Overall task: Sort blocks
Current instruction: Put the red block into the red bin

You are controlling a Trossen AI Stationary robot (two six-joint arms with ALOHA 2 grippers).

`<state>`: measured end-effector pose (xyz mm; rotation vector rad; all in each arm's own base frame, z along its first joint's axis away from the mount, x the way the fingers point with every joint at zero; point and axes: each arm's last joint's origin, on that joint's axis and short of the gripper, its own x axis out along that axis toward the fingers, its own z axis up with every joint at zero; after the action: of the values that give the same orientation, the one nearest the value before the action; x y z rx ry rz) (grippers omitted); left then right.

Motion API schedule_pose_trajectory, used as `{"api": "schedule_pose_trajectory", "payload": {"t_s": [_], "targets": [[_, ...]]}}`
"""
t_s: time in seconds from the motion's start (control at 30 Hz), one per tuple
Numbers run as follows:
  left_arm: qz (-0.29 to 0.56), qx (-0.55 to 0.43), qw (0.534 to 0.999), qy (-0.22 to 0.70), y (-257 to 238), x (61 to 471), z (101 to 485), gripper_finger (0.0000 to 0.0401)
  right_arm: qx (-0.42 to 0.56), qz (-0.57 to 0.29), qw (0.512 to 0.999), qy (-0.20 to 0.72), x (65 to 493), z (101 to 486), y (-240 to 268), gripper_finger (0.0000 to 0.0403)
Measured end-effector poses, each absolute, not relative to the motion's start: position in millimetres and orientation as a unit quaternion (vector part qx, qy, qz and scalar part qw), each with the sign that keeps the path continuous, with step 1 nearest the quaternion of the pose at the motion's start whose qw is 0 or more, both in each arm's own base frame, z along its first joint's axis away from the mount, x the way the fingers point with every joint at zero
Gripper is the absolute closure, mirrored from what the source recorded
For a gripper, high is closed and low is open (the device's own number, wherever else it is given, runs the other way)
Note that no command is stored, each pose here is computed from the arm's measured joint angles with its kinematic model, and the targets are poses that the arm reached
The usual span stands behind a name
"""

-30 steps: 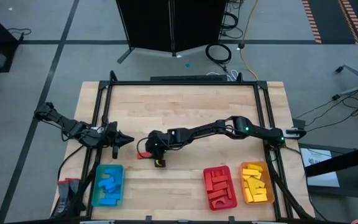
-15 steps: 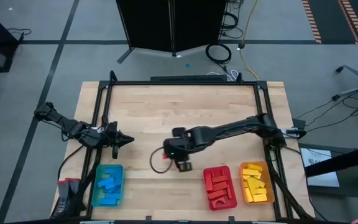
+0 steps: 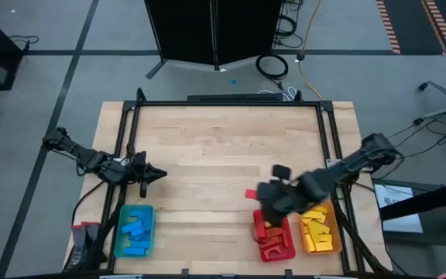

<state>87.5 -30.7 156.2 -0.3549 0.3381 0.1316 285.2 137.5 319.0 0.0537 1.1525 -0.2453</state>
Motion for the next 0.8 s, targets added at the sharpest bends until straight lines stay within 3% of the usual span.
{"api": "schedule_pose_trajectory", "payload": {"t_s": [0.23,0.53,0.8], "targets": [[0.066,-0.178,0.968,0.167,-31,87,156,0.0384,0.079,-0.175,0.832,0.521,234,299,152,0.029],[0.067,-0.179,0.967,0.167,-31,87,156,0.0384,0.152,-0.151,0.85,0.481,226,245,182,0.029],[0.068,-0.179,0.967,0.166,-31,87,156,0.0384,0.203,-0.167,0.852,0.454,210,226,197,0.029]]}}
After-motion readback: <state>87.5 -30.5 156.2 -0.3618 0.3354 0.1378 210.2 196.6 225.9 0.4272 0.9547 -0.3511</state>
